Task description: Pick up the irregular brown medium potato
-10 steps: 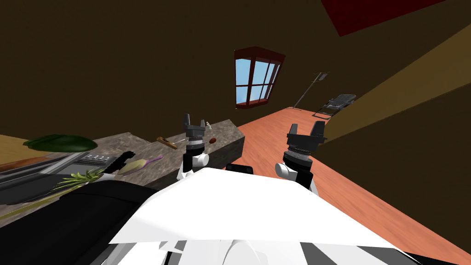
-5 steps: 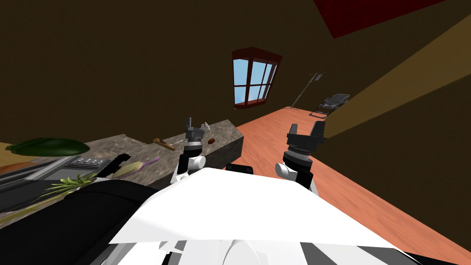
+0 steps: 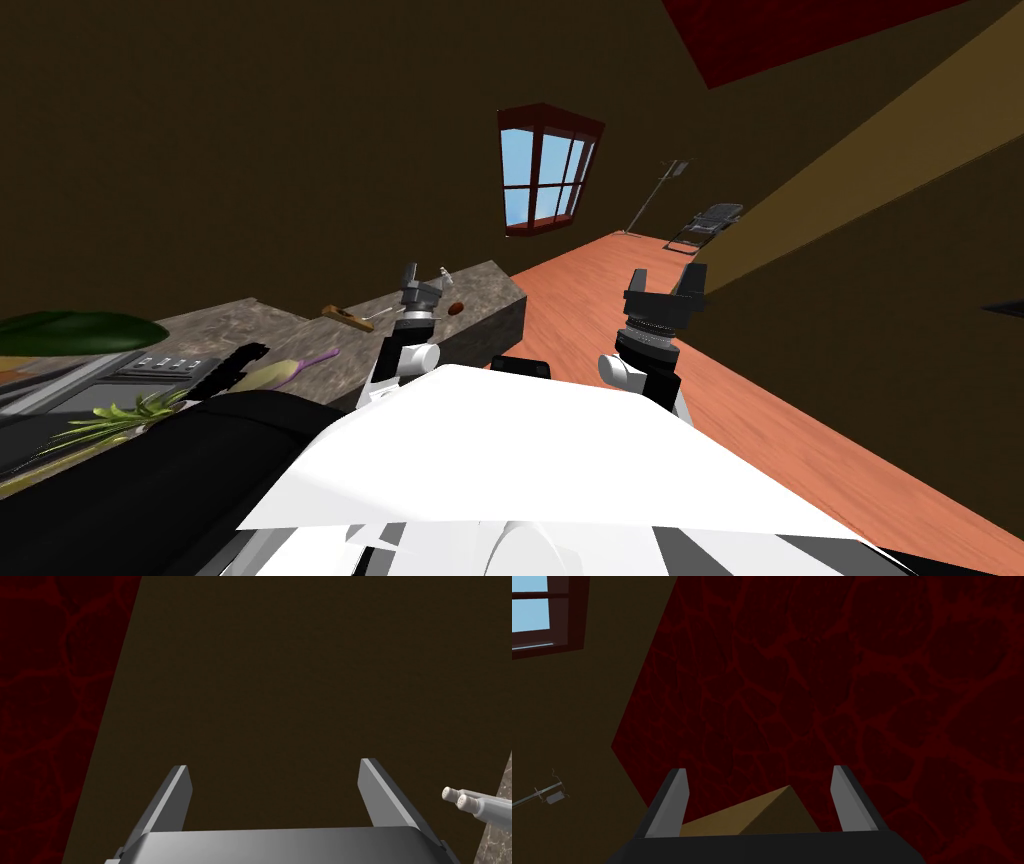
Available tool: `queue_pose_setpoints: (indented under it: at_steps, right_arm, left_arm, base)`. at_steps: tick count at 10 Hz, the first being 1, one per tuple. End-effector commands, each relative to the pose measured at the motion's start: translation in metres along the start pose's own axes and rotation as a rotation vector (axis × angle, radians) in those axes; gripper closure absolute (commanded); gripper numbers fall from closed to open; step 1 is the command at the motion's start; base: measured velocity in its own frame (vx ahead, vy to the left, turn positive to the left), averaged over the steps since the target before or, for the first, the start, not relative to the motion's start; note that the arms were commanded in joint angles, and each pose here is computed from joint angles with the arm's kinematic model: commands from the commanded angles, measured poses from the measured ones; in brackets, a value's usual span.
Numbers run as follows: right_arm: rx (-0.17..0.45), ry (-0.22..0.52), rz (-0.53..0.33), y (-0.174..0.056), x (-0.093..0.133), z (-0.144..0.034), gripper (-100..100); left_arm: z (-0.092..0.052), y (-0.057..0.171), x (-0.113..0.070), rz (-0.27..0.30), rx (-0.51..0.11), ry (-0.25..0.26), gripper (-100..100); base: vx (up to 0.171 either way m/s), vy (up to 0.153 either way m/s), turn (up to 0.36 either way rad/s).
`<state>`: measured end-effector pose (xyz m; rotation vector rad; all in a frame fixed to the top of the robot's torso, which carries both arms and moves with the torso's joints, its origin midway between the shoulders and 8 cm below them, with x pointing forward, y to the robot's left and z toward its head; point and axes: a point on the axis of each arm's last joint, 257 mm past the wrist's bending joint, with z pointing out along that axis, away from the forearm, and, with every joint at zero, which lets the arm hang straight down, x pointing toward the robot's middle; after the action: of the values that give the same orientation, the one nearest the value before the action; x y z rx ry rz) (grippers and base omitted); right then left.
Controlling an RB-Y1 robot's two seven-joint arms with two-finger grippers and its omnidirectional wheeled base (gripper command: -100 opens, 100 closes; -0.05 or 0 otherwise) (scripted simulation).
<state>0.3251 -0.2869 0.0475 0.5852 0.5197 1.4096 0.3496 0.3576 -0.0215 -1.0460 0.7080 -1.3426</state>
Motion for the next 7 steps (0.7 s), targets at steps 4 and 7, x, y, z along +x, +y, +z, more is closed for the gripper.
queue_pose_setpoints:
  at_steps: [4, 7]
  right_arm:
    - [0.000, 0.000, 0.000, 0.000, 0.000, 0.000, 0]
    - [0.000, 0.000, 0.000, 0.000, 0.000, 0.000, 0]
  left_arm:
    - [-0.015, 0.029, -0.029, -0.025, -0.140, -0.062, -100]
    - [-0.022, 0.041, -0.040, -0.036, -0.197, -0.089, -100]
  base:
    - [0.003, -0.005, -0.059]
    - [0.004, -0.003, -0.058]
